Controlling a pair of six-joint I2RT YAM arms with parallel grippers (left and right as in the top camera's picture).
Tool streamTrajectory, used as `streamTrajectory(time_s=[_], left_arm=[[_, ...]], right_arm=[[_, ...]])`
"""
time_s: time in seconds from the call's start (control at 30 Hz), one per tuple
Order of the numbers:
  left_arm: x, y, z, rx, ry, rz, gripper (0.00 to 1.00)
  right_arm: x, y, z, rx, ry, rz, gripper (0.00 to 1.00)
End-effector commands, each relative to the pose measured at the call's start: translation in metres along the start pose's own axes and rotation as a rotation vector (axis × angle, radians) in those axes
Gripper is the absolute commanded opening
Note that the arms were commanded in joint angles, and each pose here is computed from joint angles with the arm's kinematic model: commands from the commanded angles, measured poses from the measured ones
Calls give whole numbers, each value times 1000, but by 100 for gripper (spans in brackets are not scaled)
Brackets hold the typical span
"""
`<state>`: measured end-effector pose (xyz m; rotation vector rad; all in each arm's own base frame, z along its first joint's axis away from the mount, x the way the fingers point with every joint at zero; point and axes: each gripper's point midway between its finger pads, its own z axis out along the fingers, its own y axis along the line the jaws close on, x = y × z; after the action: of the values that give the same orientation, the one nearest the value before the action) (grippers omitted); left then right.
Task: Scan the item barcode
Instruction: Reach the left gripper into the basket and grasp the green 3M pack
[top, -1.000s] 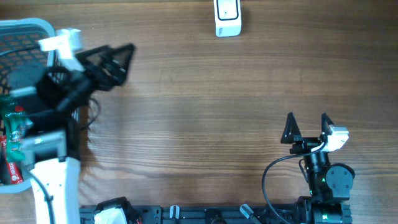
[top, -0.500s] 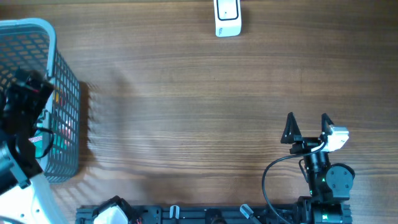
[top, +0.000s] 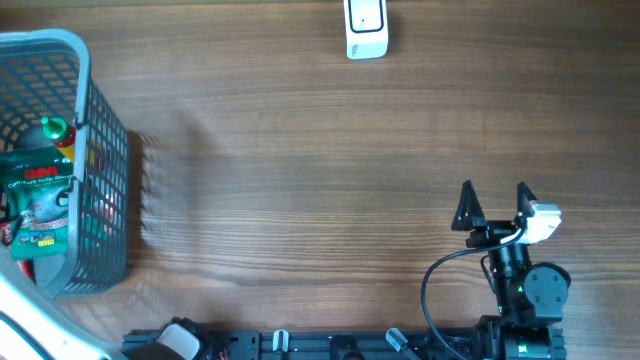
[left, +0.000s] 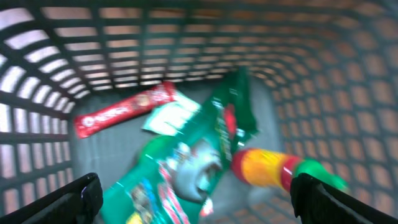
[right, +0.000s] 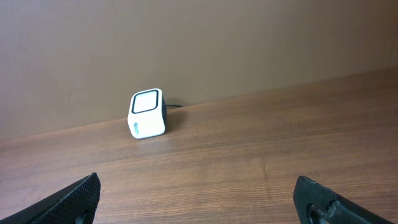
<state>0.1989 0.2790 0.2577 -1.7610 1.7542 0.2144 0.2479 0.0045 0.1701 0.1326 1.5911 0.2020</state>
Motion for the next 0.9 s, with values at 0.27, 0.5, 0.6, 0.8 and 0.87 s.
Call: streamTrajectory(time_s=[0.27, 0.5, 0.6, 0.8, 0.87], left_arm=[[41, 17, 106, -106, 324, -59, 100], [52, 9, 121, -78, 374, -5, 85], [55, 3, 121, -67, 374, 12, 84], [64, -17, 120, -32, 370, 60, 85], [66, -24, 120, -18, 367, 76, 83]], right_arm=[[0, -2, 0, 14, -3, -1, 100], [0, -2, 0, 14, -3, -1, 100], [0, -2, 0, 14, -3, -1, 100], [0, -2, 0, 14, -3, -1, 100], [0, -2, 0, 14, -3, -1, 100]])
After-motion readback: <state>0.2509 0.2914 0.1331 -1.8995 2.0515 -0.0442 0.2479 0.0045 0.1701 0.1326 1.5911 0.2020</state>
